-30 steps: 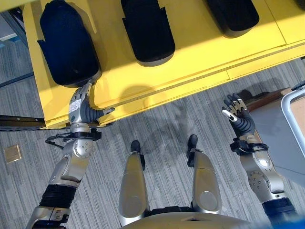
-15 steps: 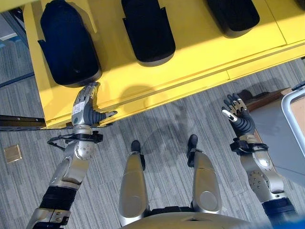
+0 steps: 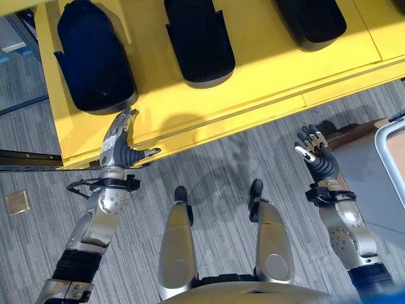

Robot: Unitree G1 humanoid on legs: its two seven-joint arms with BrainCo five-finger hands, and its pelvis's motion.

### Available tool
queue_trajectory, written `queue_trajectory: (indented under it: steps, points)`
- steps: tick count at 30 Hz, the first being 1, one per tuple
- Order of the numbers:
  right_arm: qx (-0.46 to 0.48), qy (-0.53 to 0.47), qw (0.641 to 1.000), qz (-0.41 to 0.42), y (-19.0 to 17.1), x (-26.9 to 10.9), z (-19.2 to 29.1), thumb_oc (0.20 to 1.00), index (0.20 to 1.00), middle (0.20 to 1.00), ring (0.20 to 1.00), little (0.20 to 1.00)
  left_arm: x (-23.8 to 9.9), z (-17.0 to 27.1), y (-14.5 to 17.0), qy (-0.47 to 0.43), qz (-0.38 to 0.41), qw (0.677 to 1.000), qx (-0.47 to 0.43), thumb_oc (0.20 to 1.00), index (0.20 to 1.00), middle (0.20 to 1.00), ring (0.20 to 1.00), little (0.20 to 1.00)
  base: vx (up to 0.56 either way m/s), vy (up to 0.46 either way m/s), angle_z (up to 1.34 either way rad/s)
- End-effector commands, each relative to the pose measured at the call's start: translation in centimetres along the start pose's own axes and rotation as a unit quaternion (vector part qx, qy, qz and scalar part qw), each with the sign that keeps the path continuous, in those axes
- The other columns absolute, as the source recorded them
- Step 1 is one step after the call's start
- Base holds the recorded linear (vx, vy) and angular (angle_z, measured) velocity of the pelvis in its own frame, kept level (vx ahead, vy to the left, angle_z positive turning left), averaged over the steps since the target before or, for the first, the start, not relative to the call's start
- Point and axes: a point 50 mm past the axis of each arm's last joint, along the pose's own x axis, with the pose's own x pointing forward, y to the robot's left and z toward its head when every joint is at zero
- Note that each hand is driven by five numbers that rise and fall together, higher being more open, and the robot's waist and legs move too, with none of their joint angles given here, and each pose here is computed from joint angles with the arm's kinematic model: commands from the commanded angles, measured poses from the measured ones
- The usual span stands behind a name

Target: Move parts from the plastic box to the shelf.

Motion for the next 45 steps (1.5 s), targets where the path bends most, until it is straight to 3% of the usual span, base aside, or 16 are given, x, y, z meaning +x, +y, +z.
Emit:
queue_trajectory:
  steps: [1, 2, 3, 4, 5, 6, 7, 8, 12, 16, 22, 24, 31, 45]
  points:
    - [0.018, -0.053, 0.998, 0.030, 1.4, -0.2, 1.5, 1.000, 1.000, 1.000, 1.000, 1.000, -1.3, 1.8, -0.9, -0.019, -0.023, 0.979, -0.201, 1.000, 1.000, 1.000, 1.000, 1.000, -0.01, -0.043, 0.03]
    - [0.020, -0.051, 0.998, 0.037, 1.7, -0.2, 1.4, 1.000, 1.000, 1.000, 1.000, 1.000, -1.7, 1.8, -1.4, 0.000, -0.030, 0.960, -0.278, 1.000, 1.000, 1.000, 1.000, 1.000, -0.01, -0.032, 0.02]
    - [0.020, -0.051, 0.998, 0.037, 1.7, -0.2, 1.4, 1.000, 1.000, 1.000, 1.000, 1.000, -1.7, 1.7, -1.4, 0.000, -0.030, 0.960, -0.278, 1.000, 1.000, 1.000, 1.000, 1.000, -0.01, -0.035, 0.03]
    - [0.015, -0.047, 0.998, 0.044, 1.8, -0.2, 1.3, 1.000, 1.000, 1.000, 1.000, 1.000, -2.3, 1.7, -2.3, 0.025, -0.051, 0.919, -0.391, 1.000, 1.000, 1.000, 1.000, 1.000, 0.00, 0.000, 0.00]
    - [0.015, -0.047, 0.998, 0.044, 1.8, -0.2, 1.3, 1.000, 1.000, 1.000, 1.000, 1.000, -2.3, 1.6, -2.3, 0.025, -0.051, 0.918, -0.391, 1.000, 1.000, 1.000, 1.000, 1.000, 0.00, -0.027, 0.04]
    - [0.014, -0.045, 0.998, 0.051, 2.0, -0.1, 1.2, 1.000, 1.000, 1.000, 1.000, 1.000, -2.7, 1.5, -3.0, 0.044, -0.069, 0.887, -0.454, 1.000, 1.000, 1.000, 1.000, 1.000, 0.00, -0.032, 0.03]
    - [0.019, -0.035, 0.997, 0.062, 2.3, -0.1, 0.8, 1.000, 1.000, 1.000, 1.000, 1.000, -3.8, 0.9, -4.9, 0.094, -0.096, 0.830, -0.542, 1.000, 1.000, 1.000, 1.000, 1.000, -0.06, -0.034, 0.03]
    - [0.024, -0.032, 0.997, 0.061, 2.3, -0.1, 0.6, 1.000, 1.000, 1.000, 1.000, 1.000, -4.2, 1.0, -5.2, 0.102, -0.103, 0.812, -0.566, 1.000, 1.000, 1.000, 1.000, 1.000, -0.06, -0.029, 0.01]
    - [0.024, -0.028, 0.998, 0.053, 1.8, -0.7, 0.4, 1.000, 1.000, 1.000, 1.000, 1.000, -5.7, 0.9, -5.5, 0.108, -0.139, 0.800, -0.573, 1.000, 1.000, 1.000, 1.000, 1.000, 0.01, -0.027, 0.08]
    - [0.020, -0.012, 0.999, 0.043, 1.1, -1.4, -0.2, 1.000, 1.000, 1.000, 1.000, 1.000, -7.1, -0.2, -6.1, 0.153, -0.113, 0.759, -0.623, 1.000, 1.000, 1.000, 1.000, 1.000, 0.03, -0.039, 0.16]
    - [0.008, 0.014, 1.000, 0.026, 0.0, -2.1, -1.0, 1.000, 1.000, 1.000, 1.000, 1.000, -8.2, -1.2, -5.3, 0.171, -0.083, 0.748, -0.636, 1.000, 1.000, 1.000, 1.000, 1.000, 0.04, -0.026, 0.09]
    - [0.013, 0.055, 0.998, 0.001, -1.2, -3.2, -2.4, 1.000, 1.000, 1.000, 1.000, 1.000, -9.4, -2.8, -4.4, 0.198, -0.069, 0.773, -0.599, 1.000, 1.000, 1.000, 1.000, 1.000, 0.11, -0.028, -0.04]
    - [-0.003, 0.093, 0.996, -0.001, -2.1, -4.4, -3.2, 1.000, 1.000, 1.000, 1.000, 1.000, -10.9, -4.3, -3.6, 0.227, -0.061, 0.797, -0.556, 1.000, 1.000, 1.000, 1.000, 1.000, 0.06, -0.010, -0.01]
    - [0.016, 0.121, 0.992, -0.023, -1.9, -5.2, -4.6, 1.000, 1.000, 1.000, 1.000, 1.000, -12.9, -5.4, -6.2, 0.295, -0.076, 0.787, -0.536, 1.000, 1.000, 1.000, 1.000, 1.000, 0.03, -0.010, -0.07]
